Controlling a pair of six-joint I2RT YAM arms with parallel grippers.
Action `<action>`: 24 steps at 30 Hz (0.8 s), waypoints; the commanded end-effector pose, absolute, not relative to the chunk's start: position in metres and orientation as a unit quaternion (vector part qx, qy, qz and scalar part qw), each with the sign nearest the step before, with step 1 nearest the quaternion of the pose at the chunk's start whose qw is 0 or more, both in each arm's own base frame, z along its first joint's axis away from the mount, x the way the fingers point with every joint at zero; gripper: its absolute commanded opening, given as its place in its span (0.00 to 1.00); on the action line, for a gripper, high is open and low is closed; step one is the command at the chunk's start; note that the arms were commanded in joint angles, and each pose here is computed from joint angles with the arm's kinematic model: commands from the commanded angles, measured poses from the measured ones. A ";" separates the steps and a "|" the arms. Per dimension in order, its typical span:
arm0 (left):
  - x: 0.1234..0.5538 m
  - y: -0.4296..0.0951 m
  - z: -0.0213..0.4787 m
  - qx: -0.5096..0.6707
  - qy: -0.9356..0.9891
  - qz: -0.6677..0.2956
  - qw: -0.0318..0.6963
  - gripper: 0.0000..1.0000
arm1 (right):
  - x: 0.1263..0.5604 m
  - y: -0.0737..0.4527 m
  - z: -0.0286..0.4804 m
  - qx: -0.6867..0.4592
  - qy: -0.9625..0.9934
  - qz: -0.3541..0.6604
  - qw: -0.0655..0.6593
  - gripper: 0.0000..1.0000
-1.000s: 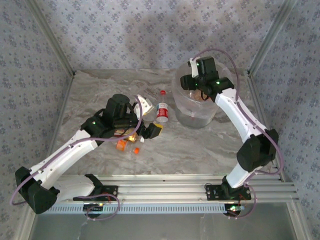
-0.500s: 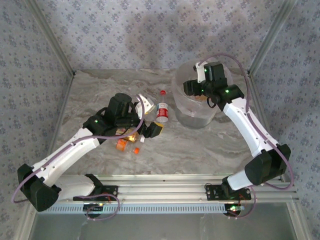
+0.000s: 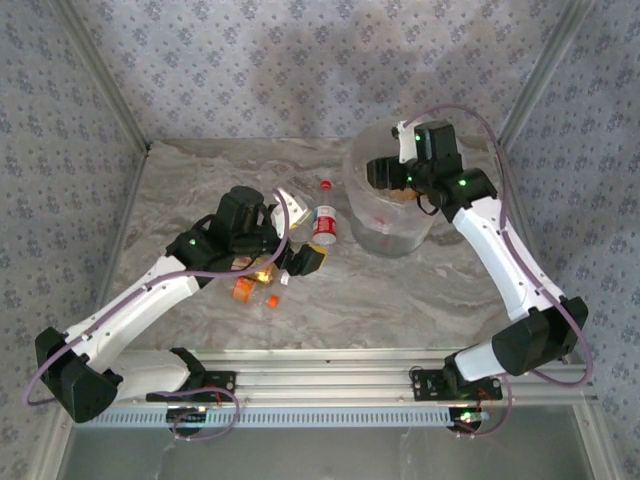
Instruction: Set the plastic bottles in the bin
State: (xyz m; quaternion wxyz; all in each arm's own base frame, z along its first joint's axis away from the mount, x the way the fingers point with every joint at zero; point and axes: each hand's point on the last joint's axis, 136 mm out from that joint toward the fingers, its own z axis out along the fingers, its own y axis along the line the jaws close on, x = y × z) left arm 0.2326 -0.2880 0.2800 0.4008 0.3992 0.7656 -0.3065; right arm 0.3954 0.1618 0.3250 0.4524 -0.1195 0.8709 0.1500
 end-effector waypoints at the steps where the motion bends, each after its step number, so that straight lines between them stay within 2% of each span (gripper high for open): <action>1: 0.238 -0.289 0.294 0.389 0.764 -0.309 0.412 1.00 | 0.403 0.164 0.354 -0.095 0.855 0.181 0.477 0.70; 13: 0.244 -0.287 0.288 0.378 0.778 -0.295 0.407 1.00 | 0.441 0.179 0.309 -0.072 0.896 0.179 0.401 0.51; 19: 0.246 -0.287 0.286 0.377 0.780 -0.290 0.406 1.00 | 0.423 0.173 0.297 -0.082 0.899 0.169 0.394 0.41; 24: 0.248 -0.289 0.282 0.375 0.785 -0.290 0.399 1.00 | 0.405 0.167 0.293 -0.095 0.905 0.150 0.388 0.40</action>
